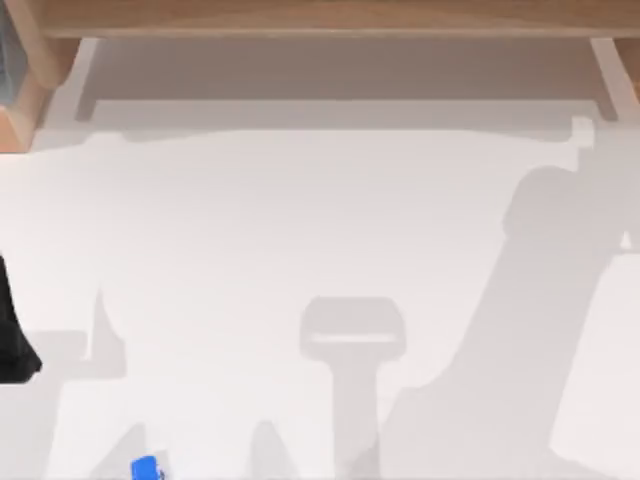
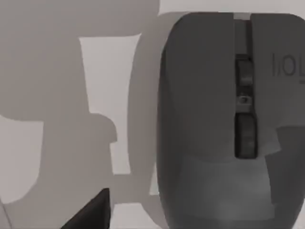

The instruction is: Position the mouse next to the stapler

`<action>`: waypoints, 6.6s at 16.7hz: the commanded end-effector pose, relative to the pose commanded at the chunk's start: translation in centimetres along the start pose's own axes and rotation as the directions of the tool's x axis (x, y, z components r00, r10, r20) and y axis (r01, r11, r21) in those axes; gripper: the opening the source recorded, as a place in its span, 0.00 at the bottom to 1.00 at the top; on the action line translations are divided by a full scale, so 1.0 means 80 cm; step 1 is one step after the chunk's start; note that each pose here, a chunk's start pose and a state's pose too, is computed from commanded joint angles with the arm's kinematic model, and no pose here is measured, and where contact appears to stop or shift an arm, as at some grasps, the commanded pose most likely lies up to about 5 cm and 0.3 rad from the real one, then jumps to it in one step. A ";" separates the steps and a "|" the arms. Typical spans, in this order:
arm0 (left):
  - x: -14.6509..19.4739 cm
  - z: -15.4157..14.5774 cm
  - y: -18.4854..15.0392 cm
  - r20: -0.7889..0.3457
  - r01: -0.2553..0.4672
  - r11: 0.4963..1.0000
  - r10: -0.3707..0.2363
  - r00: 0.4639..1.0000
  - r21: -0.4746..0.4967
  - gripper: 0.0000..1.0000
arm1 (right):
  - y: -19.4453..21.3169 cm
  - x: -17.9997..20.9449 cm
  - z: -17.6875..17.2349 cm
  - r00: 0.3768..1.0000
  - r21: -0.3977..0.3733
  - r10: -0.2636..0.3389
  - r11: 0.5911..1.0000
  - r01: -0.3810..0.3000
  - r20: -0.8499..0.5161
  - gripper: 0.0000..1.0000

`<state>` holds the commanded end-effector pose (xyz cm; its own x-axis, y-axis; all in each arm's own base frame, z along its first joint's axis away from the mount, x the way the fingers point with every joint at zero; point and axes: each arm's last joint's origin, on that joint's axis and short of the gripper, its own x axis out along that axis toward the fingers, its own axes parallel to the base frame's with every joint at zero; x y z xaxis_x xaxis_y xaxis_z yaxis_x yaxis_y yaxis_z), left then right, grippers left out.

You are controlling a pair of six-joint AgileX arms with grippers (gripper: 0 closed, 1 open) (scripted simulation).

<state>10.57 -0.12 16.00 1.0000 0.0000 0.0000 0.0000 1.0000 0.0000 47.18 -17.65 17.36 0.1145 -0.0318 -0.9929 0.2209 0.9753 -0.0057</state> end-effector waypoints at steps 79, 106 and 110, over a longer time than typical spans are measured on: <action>0.000 0.000 0.000 0.000 0.000 1.000 0.000 1.000 0.000 1.00 | 0.364 -0.131 -0.195 0.996 0.161 0.004 0.987 -0.018 0.088 0.00; 0.000 0.000 0.000 0.000 0.000 1.000 0.000 1.000 0.000 1.00 | 0.565 -0.051 -0.579 0.999 -0.197 0.041 0.980 -0.043 -0.014 0.00; 0.000 0.000 0.000 0.000 0.000 1.000 0.000 1.000 0.000 1.00 | 0.568 -0.057 -0.578 0.998 -0.194 0.066 0.979 -0.067 -0.010 0.00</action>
<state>10.57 -0.12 16.00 1.0000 0.0000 0.0000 0.0000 1.0000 0.0000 11.88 36.90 16.13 0.1191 0.0348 -0.9923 0.0202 0.9991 0.0374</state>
